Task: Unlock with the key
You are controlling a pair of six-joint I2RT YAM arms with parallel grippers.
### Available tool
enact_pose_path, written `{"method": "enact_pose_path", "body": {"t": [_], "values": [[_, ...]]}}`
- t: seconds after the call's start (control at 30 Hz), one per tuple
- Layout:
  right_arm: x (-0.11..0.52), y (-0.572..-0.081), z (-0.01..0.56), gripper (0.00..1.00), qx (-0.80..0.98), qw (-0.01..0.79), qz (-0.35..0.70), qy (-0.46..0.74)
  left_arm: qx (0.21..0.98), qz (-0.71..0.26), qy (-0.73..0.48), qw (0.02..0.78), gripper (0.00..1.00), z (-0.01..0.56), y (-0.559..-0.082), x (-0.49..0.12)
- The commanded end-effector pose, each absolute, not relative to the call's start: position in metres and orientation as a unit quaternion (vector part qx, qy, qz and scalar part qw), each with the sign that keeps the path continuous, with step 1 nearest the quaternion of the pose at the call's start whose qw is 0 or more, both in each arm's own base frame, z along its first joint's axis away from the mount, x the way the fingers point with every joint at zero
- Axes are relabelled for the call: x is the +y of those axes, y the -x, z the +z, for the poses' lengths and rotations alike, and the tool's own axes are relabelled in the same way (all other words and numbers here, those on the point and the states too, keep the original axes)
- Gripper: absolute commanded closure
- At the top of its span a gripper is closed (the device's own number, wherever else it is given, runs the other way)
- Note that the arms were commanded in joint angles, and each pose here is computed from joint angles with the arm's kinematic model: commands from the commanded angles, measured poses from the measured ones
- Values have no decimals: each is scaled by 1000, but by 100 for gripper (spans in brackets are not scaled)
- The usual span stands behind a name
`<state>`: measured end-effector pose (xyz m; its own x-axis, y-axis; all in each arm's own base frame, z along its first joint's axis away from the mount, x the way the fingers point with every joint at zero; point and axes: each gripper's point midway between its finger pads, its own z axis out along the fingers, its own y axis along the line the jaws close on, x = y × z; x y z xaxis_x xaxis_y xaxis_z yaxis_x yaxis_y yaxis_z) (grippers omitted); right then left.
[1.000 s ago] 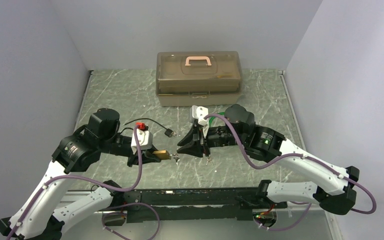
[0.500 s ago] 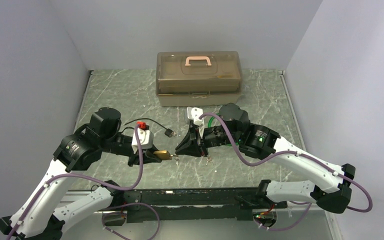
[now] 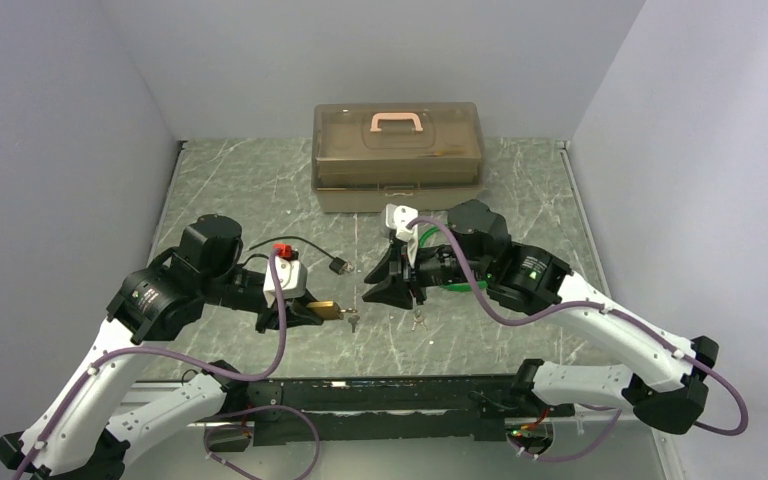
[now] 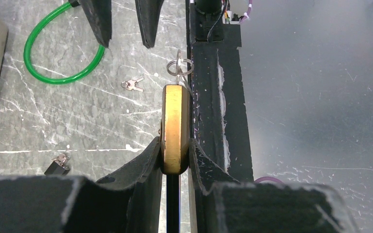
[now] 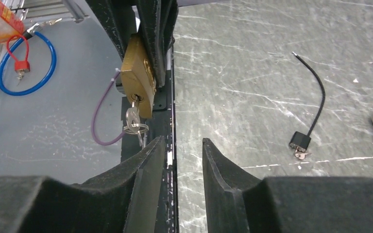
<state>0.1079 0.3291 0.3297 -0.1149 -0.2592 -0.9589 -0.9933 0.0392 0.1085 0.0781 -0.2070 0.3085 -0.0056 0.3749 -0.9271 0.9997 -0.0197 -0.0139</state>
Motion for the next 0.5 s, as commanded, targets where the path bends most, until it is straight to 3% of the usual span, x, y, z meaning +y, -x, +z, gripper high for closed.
{"method": "enact_pose_path", "body": {"t": [0.0,0.47], "values": [[319,-107,361,62,575,441,462,511,531,-413,-603,429,100,338,-71,-210],[332,-85,362,58,545,392,530,518,530,-420,-600,426,100,339,-71,-212]]}}
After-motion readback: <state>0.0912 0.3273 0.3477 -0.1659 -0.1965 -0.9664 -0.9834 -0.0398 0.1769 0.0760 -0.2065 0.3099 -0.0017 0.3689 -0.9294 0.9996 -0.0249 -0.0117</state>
